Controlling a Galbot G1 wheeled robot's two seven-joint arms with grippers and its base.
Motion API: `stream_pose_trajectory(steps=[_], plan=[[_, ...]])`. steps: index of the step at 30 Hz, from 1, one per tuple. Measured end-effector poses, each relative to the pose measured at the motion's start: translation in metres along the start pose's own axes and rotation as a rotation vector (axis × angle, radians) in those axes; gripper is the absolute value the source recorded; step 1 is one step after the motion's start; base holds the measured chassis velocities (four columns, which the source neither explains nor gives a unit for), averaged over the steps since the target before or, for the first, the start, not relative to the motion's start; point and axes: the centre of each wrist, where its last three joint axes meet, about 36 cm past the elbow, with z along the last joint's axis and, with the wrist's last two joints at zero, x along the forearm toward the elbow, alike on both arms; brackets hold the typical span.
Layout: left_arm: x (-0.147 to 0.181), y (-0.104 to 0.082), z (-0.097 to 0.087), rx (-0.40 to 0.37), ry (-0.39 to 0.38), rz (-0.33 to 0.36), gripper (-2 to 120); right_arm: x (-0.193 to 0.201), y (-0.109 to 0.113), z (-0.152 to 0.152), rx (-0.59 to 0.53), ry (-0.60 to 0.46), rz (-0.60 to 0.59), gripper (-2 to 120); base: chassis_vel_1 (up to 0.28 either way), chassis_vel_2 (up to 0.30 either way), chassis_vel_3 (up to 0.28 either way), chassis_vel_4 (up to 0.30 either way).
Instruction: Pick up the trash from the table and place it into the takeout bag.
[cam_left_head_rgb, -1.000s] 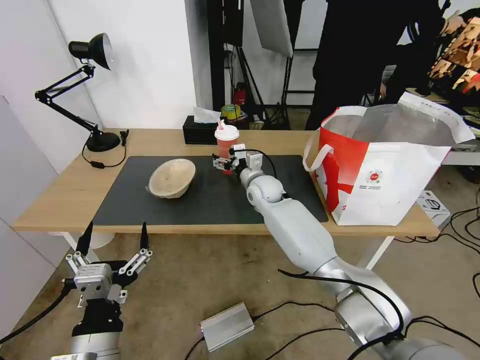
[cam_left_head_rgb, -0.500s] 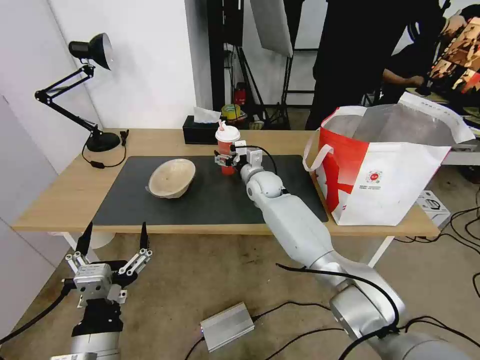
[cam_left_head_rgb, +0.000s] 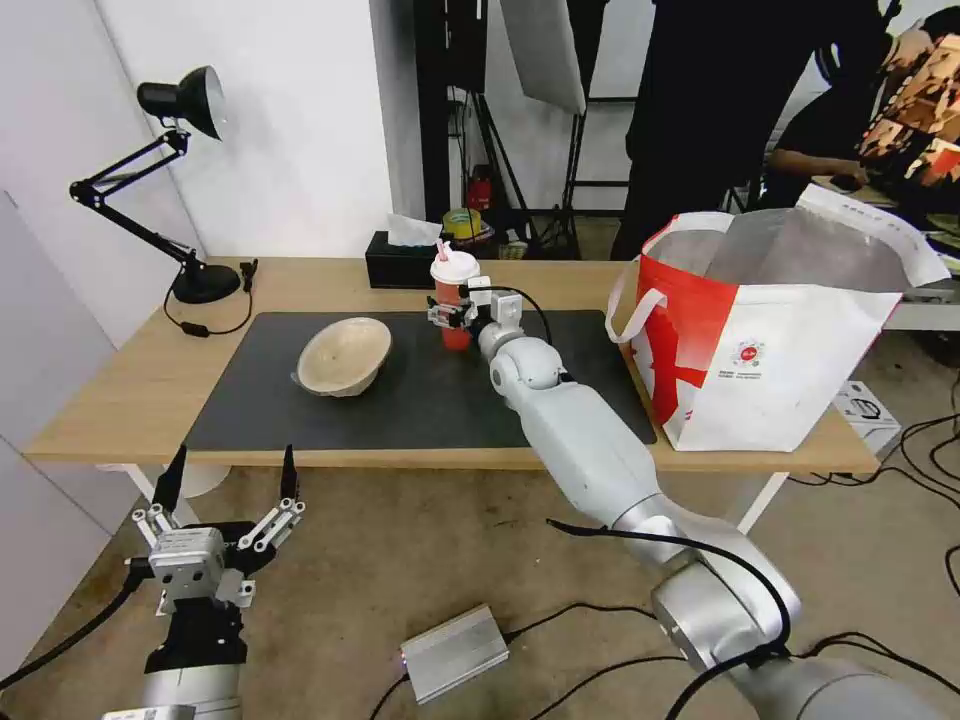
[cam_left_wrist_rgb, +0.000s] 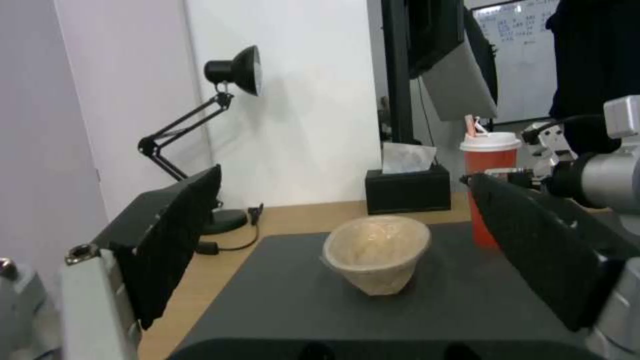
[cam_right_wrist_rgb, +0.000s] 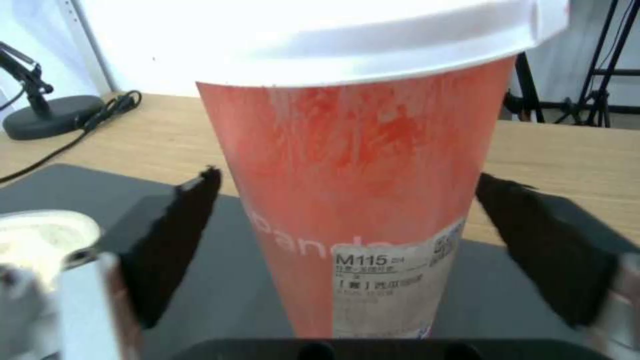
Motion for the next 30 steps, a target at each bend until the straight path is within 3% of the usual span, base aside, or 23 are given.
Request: stream_pose_trajectory(steps=[8, 12, 30], plan=[[0.0, 0.0, 0.0, 0.001, 0.0, 0.0, 100, 0.002, -0.002, 0.002, 0.0, 0.0, 0.004, 59, 0.0, 0.0, 0.0, 0.0], [0.0, 0.0, 0.0, 0.001, -0.001, 0.0, 100, 0.003, -0.003, 0.002, 0.001, -0.001, 0.006, 50, 0.0, 0.0, 0.0, 0.0], [-0.001, 0.0, 0.0, 0.0, -0.005, -0.001, 100, 0.01, -0.006, -0.002, 0.008, -0.015, 0.002, 48, 0.0, 0.0, 0.0, 0.0]])
